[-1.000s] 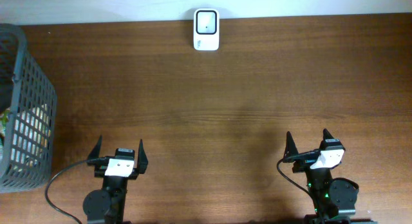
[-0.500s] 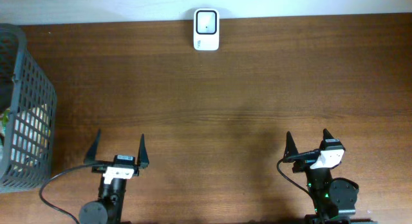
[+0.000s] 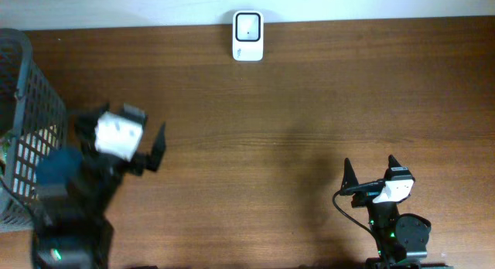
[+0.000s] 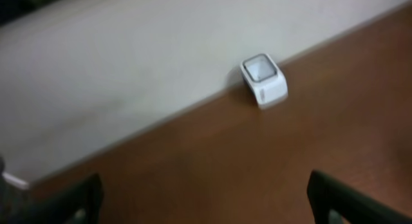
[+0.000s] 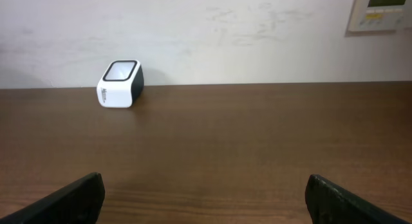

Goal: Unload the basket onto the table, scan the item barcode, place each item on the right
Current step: 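Reach the left gripper into the grey basket and grasp the white snack bag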

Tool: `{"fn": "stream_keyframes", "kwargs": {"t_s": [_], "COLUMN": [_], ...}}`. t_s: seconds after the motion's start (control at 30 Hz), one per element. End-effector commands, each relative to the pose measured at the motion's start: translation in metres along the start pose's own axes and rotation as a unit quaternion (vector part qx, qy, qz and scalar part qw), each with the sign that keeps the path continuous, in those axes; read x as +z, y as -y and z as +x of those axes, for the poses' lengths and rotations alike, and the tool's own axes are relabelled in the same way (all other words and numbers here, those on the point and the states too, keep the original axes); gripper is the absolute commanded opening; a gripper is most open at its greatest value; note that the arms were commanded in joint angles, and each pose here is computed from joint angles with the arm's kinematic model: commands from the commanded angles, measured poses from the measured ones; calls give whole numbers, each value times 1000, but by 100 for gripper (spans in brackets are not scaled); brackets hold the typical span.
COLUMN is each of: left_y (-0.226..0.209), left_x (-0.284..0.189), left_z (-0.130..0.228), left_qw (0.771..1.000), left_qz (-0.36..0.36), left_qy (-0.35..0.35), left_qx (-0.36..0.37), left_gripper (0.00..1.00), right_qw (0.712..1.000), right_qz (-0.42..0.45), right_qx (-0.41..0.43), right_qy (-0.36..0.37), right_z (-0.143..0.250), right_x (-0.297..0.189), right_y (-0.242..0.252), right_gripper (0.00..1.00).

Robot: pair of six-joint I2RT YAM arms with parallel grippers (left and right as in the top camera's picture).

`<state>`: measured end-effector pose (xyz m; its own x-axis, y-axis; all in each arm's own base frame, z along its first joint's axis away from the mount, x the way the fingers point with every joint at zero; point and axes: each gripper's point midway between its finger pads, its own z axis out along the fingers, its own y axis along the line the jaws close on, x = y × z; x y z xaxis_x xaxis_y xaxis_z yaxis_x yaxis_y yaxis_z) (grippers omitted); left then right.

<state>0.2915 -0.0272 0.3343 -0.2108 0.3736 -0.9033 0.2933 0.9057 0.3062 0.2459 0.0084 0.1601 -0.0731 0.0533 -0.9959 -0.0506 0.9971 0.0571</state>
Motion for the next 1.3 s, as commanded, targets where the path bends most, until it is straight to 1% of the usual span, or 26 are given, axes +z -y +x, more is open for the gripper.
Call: {"fn": "stream_keyframes", "kwargs": {"t_s": [0.0,0.03,0.13,0.17,0.3,0.37,0.43,0.5,0.53,0.57,0.6,0.67,0.7,0.73,0.8,0.87,0.9,0.97,1.0,1.07,1.17,1.27], "left_y": [-15,-16,-11,-12,-10,-8,-17,-53,-80,-116,-146,-187,-197,-213,-241,-261,-270,-292,-299,-306,-297,-282], "left_x": [16,23,40,45,55,56,58,59,55,45,30,-2,-12,-28,-51,-70,-80,-103,-107,-106,-83,-65], "left_z": [-38,-43,-52,-52,-52,-58,-56,-46,-37,-21,-3,27,35,47,57,59,63,90,107,153,204,254], "left_qw": [998,994,981,978,975,976,978,977,970,951,925,884,874,860,842,838,830,795,782,752,730,699], "left_qz": [40,63,127,133,148,156,134,52,-12,-91,-160,-241,-258,-286,-331,-362,-378,-416,-423,-419,-365,-330], "left_qy": [-53,-82,-138,-151,-152,-138,-143,-160,-172,-185,-196,-209,-212,-214,-202,-190,-185,-192,-206,-251,-300,-354], "left_qx": [-11,-22,-52,-56,-62,-61,-71,-131,-173,-229,-284,-343,-352,-365,-376,-362,-365,-397,-408,-443,-494,-526], "left_gripper": [99,99,99,99,99,99,99,99,99,99,99,99,99,99,99,99,99,99,99,99,99,100], "right_qw": [1000,1000,1000,1000,1000,1000,1000,1000,1000,1000,1000,1000,1000,1000,1000,1000,1000,1000,1000,1000,1000,1000], "right_qz": [8,8,8,8,8,8,8,8,8,8,8,8,8,8,8,8,8,8,8,8,8,8], "right_qx": [1,1,1,1,1,1,1,1,1,1,1,1,1,1,1,1,1,1,1,1,1,1], "right_qy": [0,0,0,0,0,0,0,0,0,0,0,0,0,0,0,0,0,0,0,0,0,0], "right_z": [2,2,2,2,2,2,2,2,2,2,2,2,2,2,2,2,2,2,2,2,2,2], "right_x": [0,0,0,0,0,0,0,0,0,0,0,0,0,0,0,0,0,0,0,0,0,0], "right_y": [3,3,3,3,3,3,3,3,3,3,3,3,3,3,3,3,3,3,3,3,3,3], "right_gripper": [99,98,99,99,99,99,99,99,99,99,99,99,99,99,99,99,99,99,99,99,99,99]}}
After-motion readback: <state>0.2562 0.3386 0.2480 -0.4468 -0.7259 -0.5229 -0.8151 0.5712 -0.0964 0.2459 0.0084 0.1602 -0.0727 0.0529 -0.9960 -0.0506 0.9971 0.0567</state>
